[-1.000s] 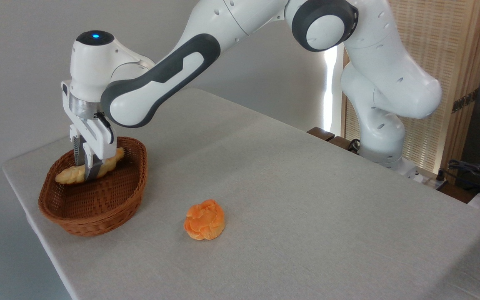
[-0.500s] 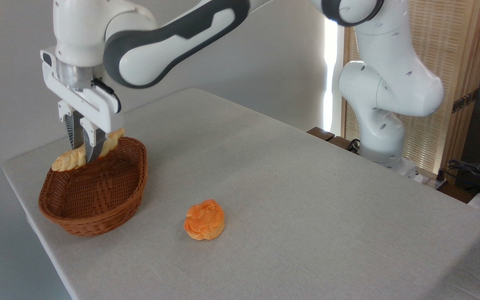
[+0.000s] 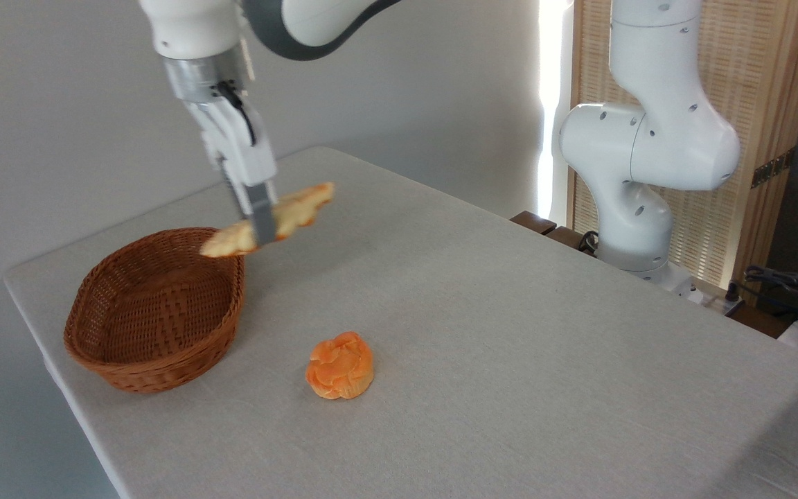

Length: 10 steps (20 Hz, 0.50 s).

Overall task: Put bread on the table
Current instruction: 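Carry the croissant beside the orange bun and release it onto the table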

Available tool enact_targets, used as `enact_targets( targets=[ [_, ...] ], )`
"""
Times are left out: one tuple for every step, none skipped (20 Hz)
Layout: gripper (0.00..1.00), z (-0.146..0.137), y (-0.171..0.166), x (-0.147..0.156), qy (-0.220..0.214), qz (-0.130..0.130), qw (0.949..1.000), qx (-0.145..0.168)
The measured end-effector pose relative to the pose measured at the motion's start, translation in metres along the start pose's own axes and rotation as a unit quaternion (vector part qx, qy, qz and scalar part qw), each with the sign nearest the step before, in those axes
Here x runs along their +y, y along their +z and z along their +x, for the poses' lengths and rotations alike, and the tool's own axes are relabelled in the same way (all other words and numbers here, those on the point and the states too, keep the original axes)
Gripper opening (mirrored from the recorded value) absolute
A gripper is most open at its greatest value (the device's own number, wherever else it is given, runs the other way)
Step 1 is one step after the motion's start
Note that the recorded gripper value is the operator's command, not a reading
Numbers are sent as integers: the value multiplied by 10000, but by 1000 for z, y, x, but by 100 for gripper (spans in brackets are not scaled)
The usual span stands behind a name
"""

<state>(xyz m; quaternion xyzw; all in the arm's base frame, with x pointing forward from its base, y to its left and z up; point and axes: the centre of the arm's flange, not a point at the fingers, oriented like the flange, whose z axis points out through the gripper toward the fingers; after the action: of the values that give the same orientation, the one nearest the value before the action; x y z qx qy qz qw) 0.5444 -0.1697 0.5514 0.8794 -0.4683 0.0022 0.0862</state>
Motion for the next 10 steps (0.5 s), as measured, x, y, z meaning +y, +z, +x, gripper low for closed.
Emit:
enact_targets(
  targets=[
    [100,-8,5,4,91,-4,9999,-111],
    [100,-18,8,6,119,8,9998,-188],
    [100,-25,9,5,125,25,9997,-225],
    [100,-30,8,4,102,41,9997,-238],
    [100,-34,7,2,72,53,9997,-240],
    [100,-36,7,0,46,52,9997,-243],
    [100,-38,7,-1,28,42,9997,-251],
    [100,-39,7,-2,13,26,9996,-263],
    [100,-41,6,-3,15,10,9996,-276],
    [100,-43,7,-4,56,-11,9996,-292]
  ],
)
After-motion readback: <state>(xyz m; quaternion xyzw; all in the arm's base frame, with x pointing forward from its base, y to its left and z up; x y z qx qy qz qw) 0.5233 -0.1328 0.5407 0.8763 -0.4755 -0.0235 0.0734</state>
